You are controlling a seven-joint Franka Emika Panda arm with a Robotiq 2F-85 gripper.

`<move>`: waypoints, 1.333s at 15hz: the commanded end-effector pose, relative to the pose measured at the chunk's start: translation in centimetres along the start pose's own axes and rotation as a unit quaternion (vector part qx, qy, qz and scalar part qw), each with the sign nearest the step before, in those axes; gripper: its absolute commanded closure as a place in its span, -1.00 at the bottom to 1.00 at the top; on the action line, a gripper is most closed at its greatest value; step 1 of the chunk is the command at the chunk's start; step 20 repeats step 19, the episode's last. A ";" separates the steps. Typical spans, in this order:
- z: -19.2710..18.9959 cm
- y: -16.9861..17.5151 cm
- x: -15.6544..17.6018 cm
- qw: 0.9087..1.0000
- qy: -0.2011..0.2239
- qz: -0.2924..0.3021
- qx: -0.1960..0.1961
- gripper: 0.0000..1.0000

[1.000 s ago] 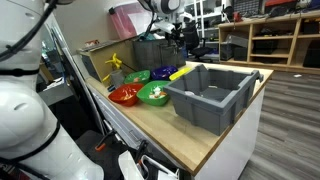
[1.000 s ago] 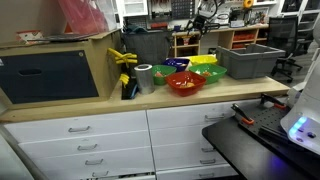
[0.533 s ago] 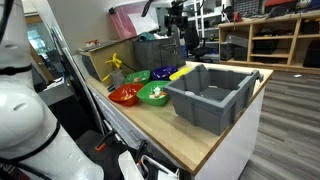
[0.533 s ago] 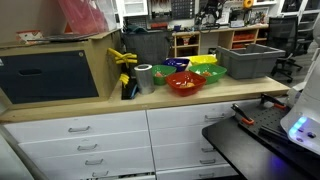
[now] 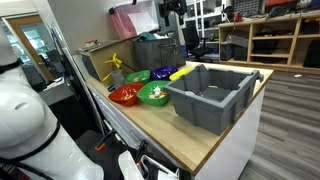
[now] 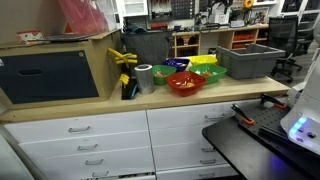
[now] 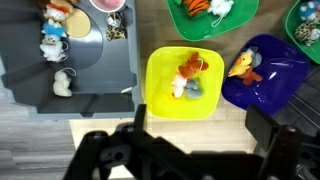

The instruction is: Put one green plush toy in the green bowl then place the yellow plush toy in blue bowl.

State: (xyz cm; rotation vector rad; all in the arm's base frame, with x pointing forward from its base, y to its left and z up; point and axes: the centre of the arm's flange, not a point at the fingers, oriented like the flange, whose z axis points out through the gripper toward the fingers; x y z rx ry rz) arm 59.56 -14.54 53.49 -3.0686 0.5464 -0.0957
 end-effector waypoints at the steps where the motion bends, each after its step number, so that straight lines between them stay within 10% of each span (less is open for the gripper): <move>1: -3.1 2.2 -5.8 0.999 0.033 -0.010 -0.021 -1.00; 15: -7.0 7.9 -20.1 0.999 -0.003 -0.009 -0.052 -1.00; 20: -7.2 7.7 -18.8 0.999 -0.001 0.004 -0.046 -1.00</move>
